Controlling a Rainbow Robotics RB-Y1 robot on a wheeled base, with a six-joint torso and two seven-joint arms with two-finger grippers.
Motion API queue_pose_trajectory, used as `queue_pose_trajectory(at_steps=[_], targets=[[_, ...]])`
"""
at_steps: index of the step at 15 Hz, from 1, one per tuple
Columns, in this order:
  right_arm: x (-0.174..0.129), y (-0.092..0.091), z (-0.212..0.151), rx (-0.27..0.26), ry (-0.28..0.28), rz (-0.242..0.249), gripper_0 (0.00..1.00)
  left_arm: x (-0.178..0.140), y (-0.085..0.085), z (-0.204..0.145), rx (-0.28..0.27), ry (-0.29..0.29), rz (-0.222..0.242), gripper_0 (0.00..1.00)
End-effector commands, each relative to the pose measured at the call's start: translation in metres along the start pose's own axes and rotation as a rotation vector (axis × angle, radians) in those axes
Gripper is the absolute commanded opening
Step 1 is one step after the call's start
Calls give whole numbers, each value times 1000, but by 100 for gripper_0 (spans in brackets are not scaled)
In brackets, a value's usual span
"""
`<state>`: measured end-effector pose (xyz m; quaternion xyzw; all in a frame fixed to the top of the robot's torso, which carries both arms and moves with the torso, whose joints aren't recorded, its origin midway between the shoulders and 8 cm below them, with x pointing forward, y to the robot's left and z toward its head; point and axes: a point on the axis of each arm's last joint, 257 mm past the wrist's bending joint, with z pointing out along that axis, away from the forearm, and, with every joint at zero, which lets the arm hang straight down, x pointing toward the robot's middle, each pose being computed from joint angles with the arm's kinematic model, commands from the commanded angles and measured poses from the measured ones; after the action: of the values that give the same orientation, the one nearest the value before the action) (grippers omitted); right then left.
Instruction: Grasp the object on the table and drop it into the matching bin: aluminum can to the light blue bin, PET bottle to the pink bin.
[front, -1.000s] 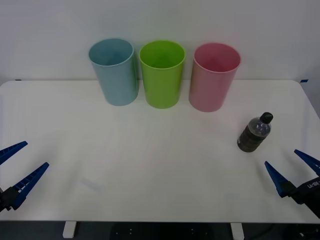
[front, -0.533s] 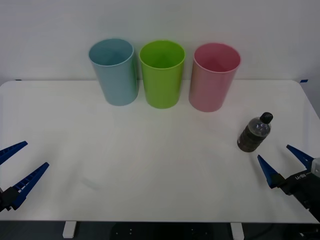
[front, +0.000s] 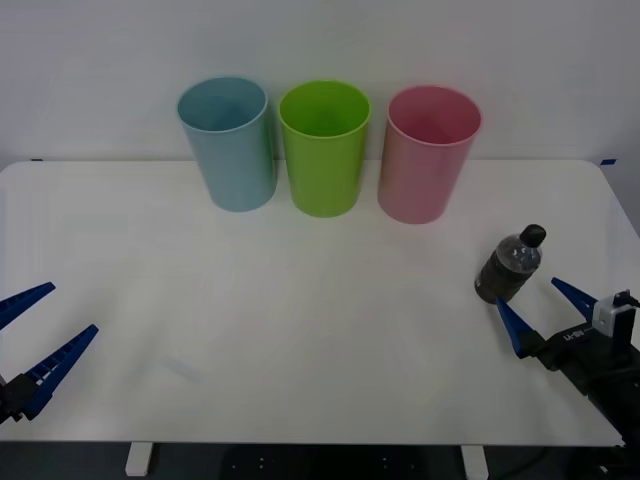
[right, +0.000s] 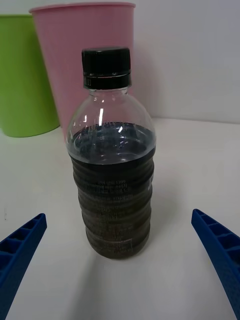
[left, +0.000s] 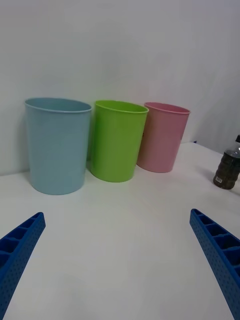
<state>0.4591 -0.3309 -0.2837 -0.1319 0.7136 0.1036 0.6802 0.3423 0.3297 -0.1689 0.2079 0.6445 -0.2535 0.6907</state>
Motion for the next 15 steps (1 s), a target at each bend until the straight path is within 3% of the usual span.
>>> queue_pose_trajectory(at_steps=[1,9,15], targets=[[3,1,13,-7,4,-7,100,0,0,0,0,0,0,100],[-2,17,46,-26,7,-41,100,0,0,0,0,0,0,100],[4,17,72,-24,25,-40,100,0,0,0,0,0,0,100]])
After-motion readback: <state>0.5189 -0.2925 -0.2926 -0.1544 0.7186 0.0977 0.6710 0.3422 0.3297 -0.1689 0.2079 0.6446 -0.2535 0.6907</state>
